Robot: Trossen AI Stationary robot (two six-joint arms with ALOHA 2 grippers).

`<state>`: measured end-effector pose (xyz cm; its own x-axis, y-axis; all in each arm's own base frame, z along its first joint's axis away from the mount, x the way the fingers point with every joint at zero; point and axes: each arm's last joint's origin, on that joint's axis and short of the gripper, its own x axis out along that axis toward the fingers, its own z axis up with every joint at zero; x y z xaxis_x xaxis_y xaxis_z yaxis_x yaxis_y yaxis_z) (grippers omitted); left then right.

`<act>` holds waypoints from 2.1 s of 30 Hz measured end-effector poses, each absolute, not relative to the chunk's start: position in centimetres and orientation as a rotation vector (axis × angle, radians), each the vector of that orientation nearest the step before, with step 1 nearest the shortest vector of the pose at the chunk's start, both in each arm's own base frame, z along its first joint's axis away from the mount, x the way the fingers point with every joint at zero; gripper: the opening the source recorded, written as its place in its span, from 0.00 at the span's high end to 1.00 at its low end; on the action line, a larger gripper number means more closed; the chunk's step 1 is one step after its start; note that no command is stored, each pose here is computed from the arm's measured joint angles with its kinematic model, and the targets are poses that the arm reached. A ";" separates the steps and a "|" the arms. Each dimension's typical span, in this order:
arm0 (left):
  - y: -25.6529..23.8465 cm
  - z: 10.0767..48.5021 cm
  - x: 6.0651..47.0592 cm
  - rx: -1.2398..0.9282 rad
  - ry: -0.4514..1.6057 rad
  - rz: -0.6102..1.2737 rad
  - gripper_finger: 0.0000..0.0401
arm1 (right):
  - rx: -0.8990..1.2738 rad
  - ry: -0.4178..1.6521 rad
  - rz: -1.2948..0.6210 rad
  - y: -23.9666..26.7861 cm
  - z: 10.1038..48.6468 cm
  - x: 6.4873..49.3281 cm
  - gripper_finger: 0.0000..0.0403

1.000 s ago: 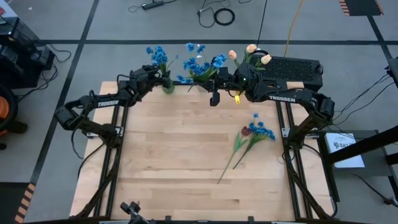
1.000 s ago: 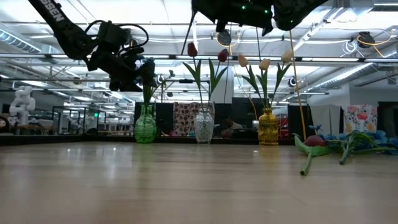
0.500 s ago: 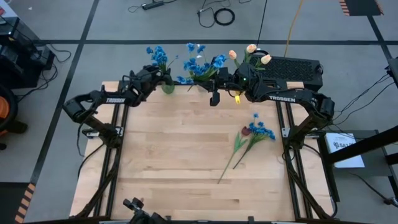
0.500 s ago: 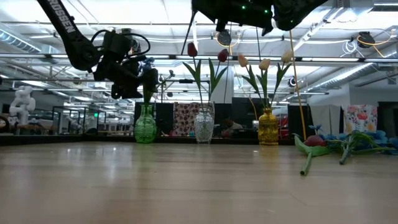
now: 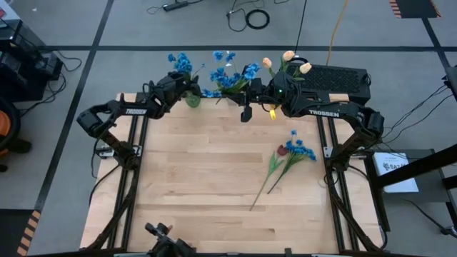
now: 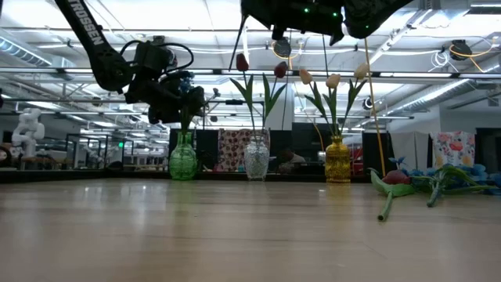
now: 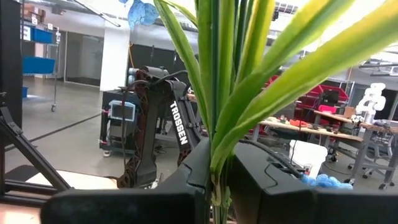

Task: Sort flowers into vase by color
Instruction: Put the left blue flowers into the green vase

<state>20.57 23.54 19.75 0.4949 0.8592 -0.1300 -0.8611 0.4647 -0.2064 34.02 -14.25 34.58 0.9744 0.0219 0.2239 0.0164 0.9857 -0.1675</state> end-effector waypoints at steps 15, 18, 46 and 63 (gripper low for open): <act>23.9 20.1 20.2 -0.214 -0.012 1.052 0.69 | -0.156 -0.383 -0.135 -14.8 33.5 35.5 0.92; 23.9 20.3 20.2 -0.210 -0.025 1.043 0.74 | -0.132 -0.426 -0.182 -15.3 32.1 36.5 0.92; 23.2 23.2 18.2 -0.156 -0.006 1.076 0.89 | -0.150 -0.429 -0.342 -18.8 26.2 44.6 0.92; 23.2 23.0 18.2 -0.162 0.012 1.077 0.90 | -0.506 -0.276 -0.411 -13.3 26.4 46.6 0.92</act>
